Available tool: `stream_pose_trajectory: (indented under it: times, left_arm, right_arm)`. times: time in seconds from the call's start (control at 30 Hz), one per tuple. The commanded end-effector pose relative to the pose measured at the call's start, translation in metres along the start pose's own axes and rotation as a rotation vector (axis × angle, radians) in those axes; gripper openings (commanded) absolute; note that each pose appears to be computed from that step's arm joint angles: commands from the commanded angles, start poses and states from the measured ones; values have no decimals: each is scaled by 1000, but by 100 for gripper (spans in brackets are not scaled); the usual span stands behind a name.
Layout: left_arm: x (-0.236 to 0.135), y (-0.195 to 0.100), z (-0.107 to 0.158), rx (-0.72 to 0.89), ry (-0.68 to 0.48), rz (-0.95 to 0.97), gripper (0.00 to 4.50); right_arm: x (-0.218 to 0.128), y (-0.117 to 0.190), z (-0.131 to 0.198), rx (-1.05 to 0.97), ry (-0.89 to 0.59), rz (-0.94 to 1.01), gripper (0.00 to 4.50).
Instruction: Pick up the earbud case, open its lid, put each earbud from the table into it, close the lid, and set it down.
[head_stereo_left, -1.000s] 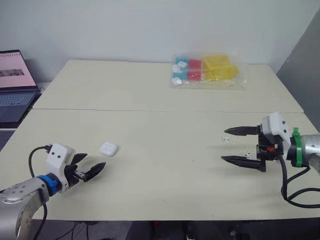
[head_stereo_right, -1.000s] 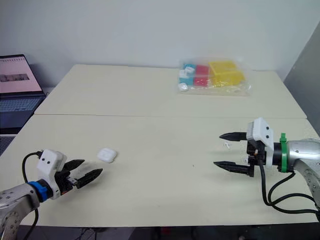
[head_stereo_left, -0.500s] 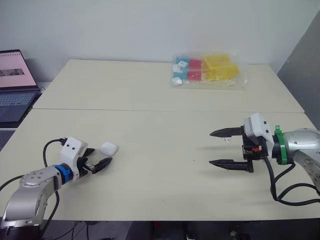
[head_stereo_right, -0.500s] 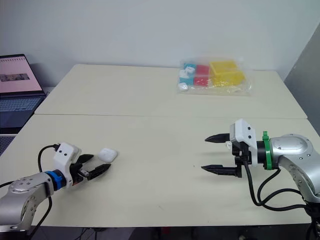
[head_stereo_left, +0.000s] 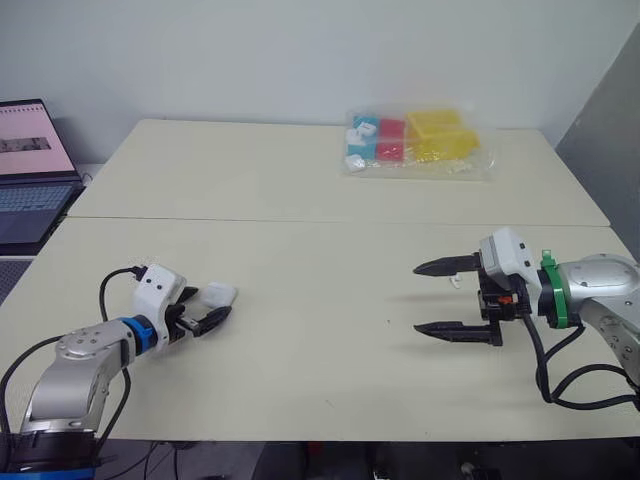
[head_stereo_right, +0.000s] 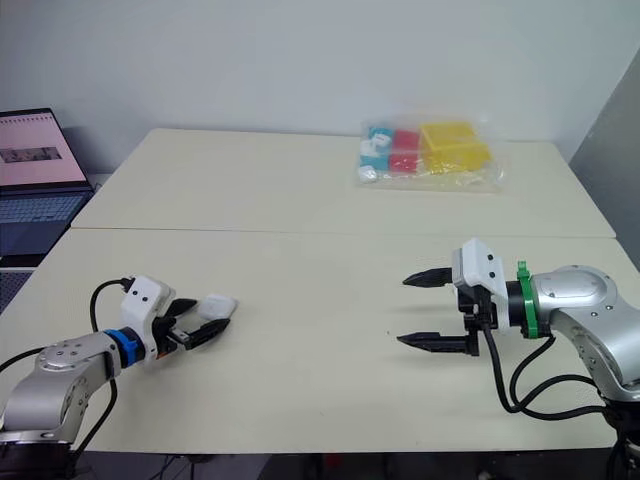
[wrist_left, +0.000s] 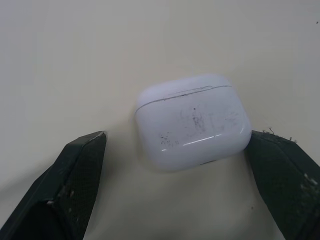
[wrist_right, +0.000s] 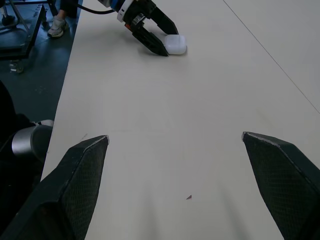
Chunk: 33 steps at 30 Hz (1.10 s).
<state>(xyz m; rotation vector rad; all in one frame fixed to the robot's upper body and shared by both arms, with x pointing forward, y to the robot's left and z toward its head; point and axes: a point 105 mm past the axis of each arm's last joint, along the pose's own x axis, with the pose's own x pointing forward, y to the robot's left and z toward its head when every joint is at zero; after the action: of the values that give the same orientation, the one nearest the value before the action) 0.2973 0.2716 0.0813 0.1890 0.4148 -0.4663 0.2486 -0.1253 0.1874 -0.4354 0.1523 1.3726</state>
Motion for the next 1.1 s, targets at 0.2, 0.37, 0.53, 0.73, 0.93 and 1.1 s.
stream_pose_trajectory:
  times: [0.2,0.37,0.53,0.73,0.93,1.1]
  left_arm:
    - [4,-12,-8,-75,10,-23,450]
    - [5,-13,-8,-127,-14,45,450]
    - [6,-19,-13,-126,7,45,450]
    - [11,-11,-12,-124,24,104,450]
    - [10,-8,-15,-165,48,129,450]
    - [13,-13,-13,-161,55,90,328]
  right_arm:
    - [-2,-3,14,-77,-17,32,447]
    - [0,-10,22,-62,-46,50,447]
    - [4,-15,22,-79,-40,61,447]
    - [8,-13,22,-80,-48,80,447]
    - [7,-14,21,-79,-43,79,447]
    - [8,-14,22,-79,-47,74,450]
